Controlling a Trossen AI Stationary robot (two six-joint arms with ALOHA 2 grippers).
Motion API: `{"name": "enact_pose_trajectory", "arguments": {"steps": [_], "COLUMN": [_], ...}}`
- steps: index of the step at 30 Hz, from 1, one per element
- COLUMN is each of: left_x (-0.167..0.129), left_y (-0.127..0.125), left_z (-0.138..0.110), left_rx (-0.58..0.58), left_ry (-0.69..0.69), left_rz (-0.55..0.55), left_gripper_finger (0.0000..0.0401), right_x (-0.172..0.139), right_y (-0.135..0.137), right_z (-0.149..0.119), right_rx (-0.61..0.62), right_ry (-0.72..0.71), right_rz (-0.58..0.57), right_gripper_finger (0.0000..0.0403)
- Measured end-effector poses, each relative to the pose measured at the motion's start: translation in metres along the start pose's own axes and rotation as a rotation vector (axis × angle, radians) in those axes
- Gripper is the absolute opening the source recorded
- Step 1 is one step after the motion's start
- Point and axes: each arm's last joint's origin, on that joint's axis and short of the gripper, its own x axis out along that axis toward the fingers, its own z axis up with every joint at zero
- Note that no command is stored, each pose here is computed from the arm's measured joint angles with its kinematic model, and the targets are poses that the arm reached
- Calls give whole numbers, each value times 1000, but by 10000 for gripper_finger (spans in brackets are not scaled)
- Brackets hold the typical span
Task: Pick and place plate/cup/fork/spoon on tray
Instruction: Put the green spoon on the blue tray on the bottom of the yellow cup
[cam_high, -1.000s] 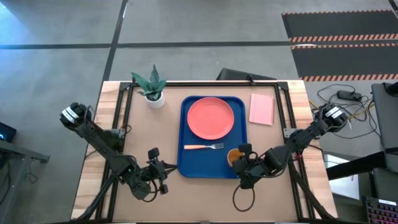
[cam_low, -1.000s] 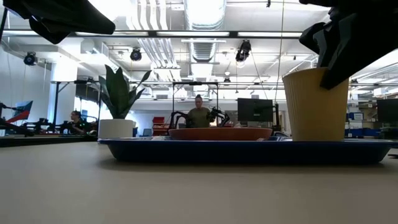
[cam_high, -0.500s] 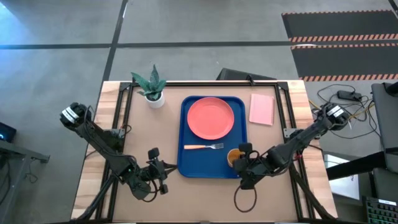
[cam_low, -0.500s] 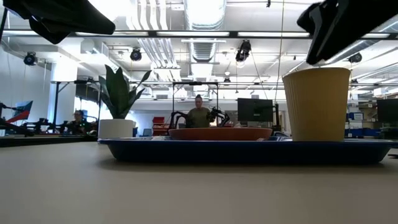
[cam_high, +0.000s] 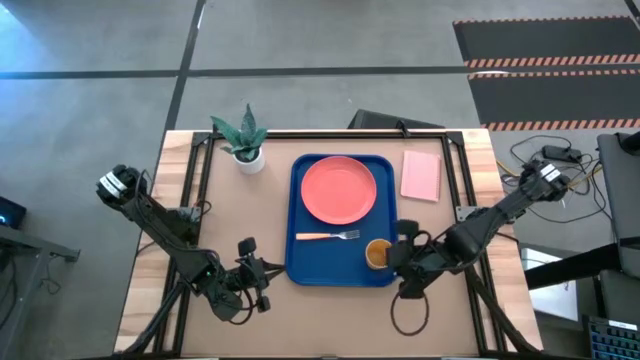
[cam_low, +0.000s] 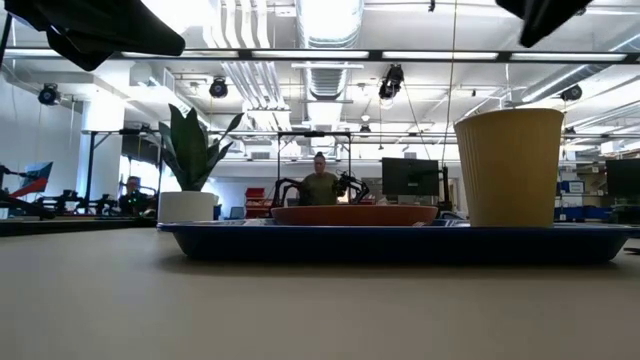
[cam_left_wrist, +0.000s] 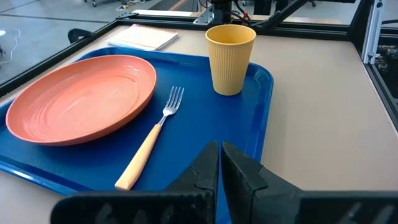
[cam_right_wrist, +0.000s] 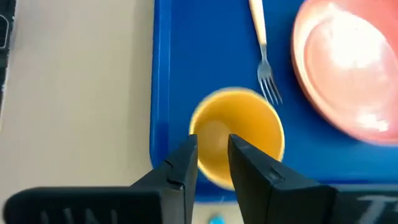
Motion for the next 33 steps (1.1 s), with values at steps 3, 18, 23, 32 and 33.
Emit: {"name": "enact_pose_trajectory", "arguments": {"steps": [3,18,23,32,33], "left_x": [0,0,0,0,0], "left_y": [0,0,0,0,0], "left_z": [0,0,0,0,0], "left_rx": [0,8,9,28,34], "left_ry": [0,0,0,1,1], "left_rz": [0,0,0,0,0], "left_gripper_finger": [0,0,0,0,0], "right_x": [-8,25,45,62,64], "right_y": [-8,-40,-40,-38,-37], "right_z": [-14,-105,-124,-134,-135], "right_rx": [72,362,255,58,52], "right_ry": [57,373,457,560,569], "right_rz": [-22,-153,-112,-100,-105], "right_gripper_finger": [59,38,68,141,147]}}
